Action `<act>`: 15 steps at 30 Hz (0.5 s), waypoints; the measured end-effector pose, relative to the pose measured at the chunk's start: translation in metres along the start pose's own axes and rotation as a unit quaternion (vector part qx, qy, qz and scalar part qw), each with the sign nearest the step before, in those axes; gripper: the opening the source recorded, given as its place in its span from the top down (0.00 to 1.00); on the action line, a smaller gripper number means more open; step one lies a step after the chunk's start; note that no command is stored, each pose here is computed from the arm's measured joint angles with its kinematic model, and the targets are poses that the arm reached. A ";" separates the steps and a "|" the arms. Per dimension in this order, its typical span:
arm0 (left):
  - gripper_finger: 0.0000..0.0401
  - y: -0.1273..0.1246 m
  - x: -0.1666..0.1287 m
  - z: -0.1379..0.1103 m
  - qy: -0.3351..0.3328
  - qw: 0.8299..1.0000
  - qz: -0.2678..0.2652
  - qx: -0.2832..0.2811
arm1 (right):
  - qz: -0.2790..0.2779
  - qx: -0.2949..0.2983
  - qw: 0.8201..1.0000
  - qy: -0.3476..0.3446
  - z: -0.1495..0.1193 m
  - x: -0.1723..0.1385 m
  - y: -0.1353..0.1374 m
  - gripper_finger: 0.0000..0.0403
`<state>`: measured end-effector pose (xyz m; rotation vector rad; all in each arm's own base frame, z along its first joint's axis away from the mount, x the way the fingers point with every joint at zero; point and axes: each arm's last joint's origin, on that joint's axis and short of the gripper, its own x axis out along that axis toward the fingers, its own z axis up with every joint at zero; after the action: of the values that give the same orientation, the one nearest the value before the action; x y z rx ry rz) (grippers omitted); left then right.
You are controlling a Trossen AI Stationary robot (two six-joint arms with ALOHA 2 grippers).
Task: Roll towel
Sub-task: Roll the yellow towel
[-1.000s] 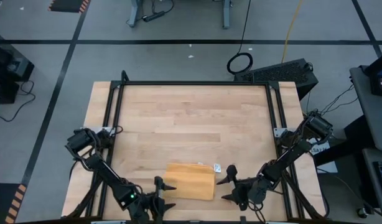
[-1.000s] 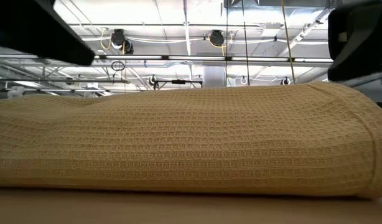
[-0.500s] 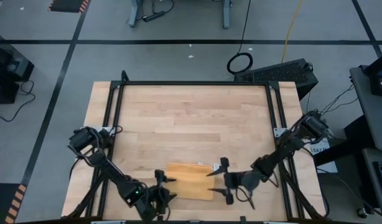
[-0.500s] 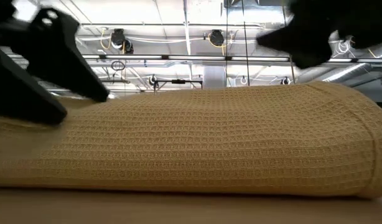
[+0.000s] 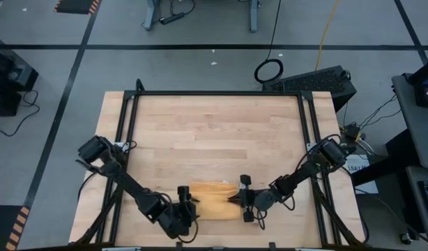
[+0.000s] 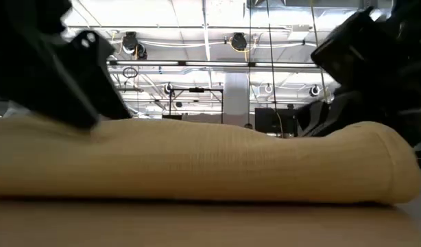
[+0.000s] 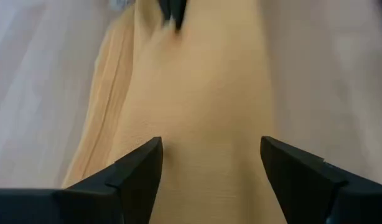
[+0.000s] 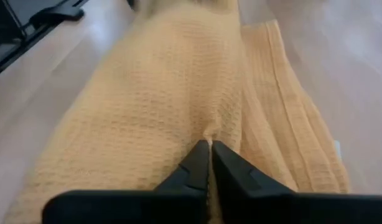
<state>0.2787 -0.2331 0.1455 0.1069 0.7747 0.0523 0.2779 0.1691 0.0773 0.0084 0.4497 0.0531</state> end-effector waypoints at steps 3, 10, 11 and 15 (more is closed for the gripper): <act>0.32 -0.002 -0.020 0.009 -0.027 1.000 -0.015 -0.006 | -0.006 0.021 1.000 0.004 -0.005 0.004 -0.003 0.95; 0.32 -0.004 -0.034 0.010 -0.037 0.999 -0.011 0.023 | 0.000 0.014 1.000 -0.004 0.003 0.000 -0.002 0.96; 0.32 -0.003 -0.033 0.009 -0.030 0.999 -0.013 0.024 | 0.002 0.012 1.000 -0.008 0.007 -0.002 -0.001 0.97; 0.32 0.004 -0.026 -0.005 -0.009 1.000 -0.002 0.014 | 0.014 0.002 1.000 -0.027 0.022 -0.013 0.004 0.99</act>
<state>0.2569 -0.2309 0.1610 0.1328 0.7576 0.0366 0.2756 0.1729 0.1023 0.0202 0.3964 0.0796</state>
